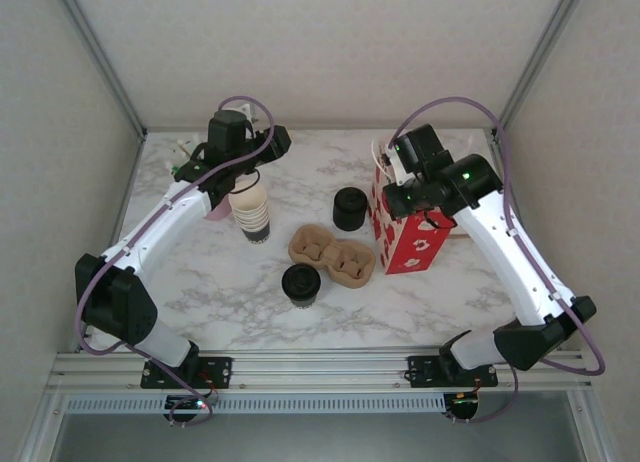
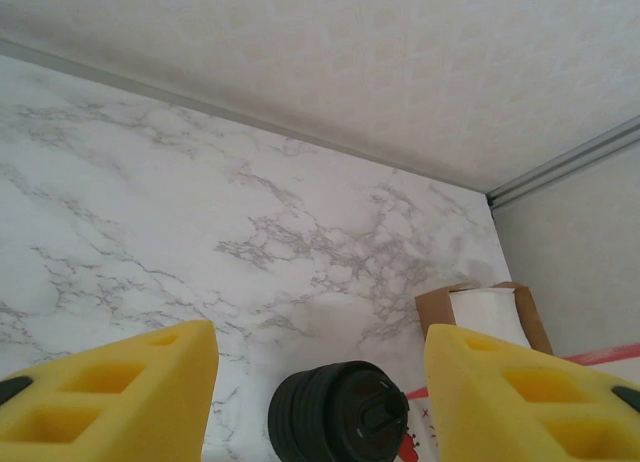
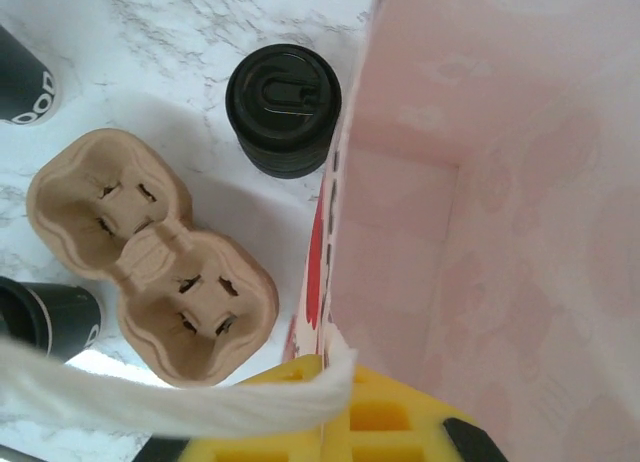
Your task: Pack the takeout coffee
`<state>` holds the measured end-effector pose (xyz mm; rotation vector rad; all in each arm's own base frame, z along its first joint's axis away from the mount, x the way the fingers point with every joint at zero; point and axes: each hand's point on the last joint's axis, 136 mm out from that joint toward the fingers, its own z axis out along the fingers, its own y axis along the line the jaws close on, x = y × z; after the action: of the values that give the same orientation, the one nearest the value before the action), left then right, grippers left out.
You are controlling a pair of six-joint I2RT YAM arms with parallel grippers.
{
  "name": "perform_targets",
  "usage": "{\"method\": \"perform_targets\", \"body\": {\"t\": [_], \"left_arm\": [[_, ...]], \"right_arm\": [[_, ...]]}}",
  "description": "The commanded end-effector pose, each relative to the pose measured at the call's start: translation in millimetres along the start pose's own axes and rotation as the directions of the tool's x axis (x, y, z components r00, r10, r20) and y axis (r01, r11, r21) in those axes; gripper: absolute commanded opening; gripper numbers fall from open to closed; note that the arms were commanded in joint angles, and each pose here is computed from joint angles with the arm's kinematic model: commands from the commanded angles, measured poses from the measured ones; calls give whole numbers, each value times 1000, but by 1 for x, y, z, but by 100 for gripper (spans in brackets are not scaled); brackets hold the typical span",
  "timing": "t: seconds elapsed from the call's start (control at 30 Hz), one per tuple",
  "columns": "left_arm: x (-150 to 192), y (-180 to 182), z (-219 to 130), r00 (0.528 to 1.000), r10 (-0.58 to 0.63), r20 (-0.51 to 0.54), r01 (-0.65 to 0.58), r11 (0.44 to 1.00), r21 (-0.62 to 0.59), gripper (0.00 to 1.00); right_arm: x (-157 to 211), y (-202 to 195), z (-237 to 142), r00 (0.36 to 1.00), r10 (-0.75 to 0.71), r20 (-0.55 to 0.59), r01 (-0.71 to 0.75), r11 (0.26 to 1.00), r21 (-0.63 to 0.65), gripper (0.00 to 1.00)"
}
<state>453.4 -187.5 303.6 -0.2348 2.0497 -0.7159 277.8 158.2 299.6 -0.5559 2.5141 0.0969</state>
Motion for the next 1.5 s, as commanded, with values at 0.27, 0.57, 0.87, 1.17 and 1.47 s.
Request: {"method": "perform_targets", "body": {"t": [0.27, 0.57, 0.87, 1.17, 1.47], "left_arm": [[-8, -8, -9, 999, 22, 40, -22, 1000, 15, 57], [-7, -6, -9, 999, 21, 40, -21, 1000, 11, 57], [-6, -9, -9, 999, 25, 39, -26, 1000, 13, 57], [-7, -16, -11, 999, 29, 36, -30, 999, 26, 58], [-8, -36, -35, 998, 43, 54, -49, 994, 100, 66]], "right_arm": [[28, -1, 6, 998, -10, -58, 11, 1000, 21, 0], [51, 1, 21, 992, -15, -123, 17, 1000, 13, 0], [63, -4, 13, 990, -3, -139, 7, 999, 33, 11], [65, -10, -8, 994, 39, -105, -34, 998, 47, 36], [44, -6, -56, 993, 95, 66, -93, 995, -30, 76]]}}
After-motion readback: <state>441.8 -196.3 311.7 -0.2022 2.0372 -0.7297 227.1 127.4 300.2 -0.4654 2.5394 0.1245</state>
